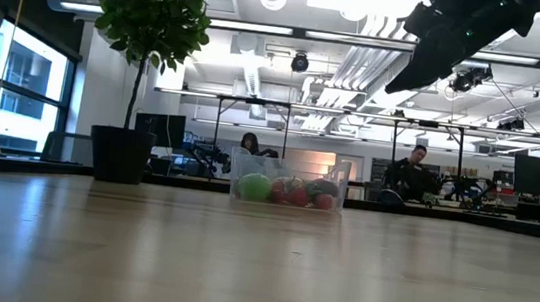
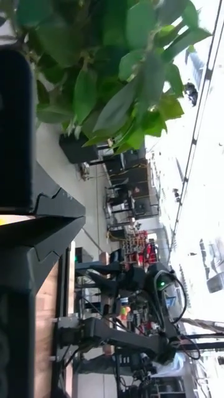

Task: Pick and placing Produce into tupperware
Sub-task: Return to Home Position

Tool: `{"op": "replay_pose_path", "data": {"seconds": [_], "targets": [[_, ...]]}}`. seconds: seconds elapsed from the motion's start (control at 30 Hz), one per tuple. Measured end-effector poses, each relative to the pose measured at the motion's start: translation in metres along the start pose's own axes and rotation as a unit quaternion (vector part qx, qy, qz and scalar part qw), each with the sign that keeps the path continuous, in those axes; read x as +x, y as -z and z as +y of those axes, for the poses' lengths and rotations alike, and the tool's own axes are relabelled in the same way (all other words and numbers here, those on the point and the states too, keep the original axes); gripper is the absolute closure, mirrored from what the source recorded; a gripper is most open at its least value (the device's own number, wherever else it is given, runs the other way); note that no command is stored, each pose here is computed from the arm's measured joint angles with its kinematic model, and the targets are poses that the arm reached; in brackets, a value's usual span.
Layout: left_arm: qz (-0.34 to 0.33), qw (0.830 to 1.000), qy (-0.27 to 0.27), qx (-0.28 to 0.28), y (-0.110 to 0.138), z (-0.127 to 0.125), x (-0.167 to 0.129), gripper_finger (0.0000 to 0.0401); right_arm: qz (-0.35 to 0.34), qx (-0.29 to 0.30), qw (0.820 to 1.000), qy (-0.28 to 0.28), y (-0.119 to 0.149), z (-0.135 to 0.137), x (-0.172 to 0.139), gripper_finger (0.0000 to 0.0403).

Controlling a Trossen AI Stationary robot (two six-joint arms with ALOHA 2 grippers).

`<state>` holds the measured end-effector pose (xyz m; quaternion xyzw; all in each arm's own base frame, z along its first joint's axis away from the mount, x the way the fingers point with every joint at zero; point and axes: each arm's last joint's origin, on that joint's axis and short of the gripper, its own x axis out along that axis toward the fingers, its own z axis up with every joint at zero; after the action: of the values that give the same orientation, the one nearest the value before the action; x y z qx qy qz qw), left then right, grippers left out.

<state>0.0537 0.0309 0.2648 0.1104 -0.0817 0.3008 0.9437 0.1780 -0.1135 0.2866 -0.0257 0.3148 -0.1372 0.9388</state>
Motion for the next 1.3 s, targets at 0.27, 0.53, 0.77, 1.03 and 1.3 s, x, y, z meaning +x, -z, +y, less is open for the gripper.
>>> {"op": "replay_pose_path", "data": {"seconds": [0.27,0.53,0.77,1.03,1.3], "targets": [[-0.003,0.999,0.012,-0.037,0.031,-0.008,0.009,0.0401,0.000,0.000,1.000,0.000,0.000,0.000,0.000,0.0327],[-0.018,0.998,0.017,-0.060,0.065,-0.016,0.014,0.0401,0.000,0.000,1.000,0.000,0.000,0.000,0.000,0.0327],[0.033,0.998,0.024,-0.055,0.087,-0.020,0.015,0.0401,0.000,0.000,1.000,0.000,0.000,0.000,0.000,0.0327],[0.098,0.993,0.045,-0.046,0.100,-0.023,0.013,0.0400,0.000,0.000,1.000,0.000,0.000,0.000,0.000,0.0327],[0.099,0.993,0.045,-0.046,0.100,-0.024,0.013,0.0400,0.000,0.000,1.000,0.000,0.000,0.000,0.000,0.0327]]}}
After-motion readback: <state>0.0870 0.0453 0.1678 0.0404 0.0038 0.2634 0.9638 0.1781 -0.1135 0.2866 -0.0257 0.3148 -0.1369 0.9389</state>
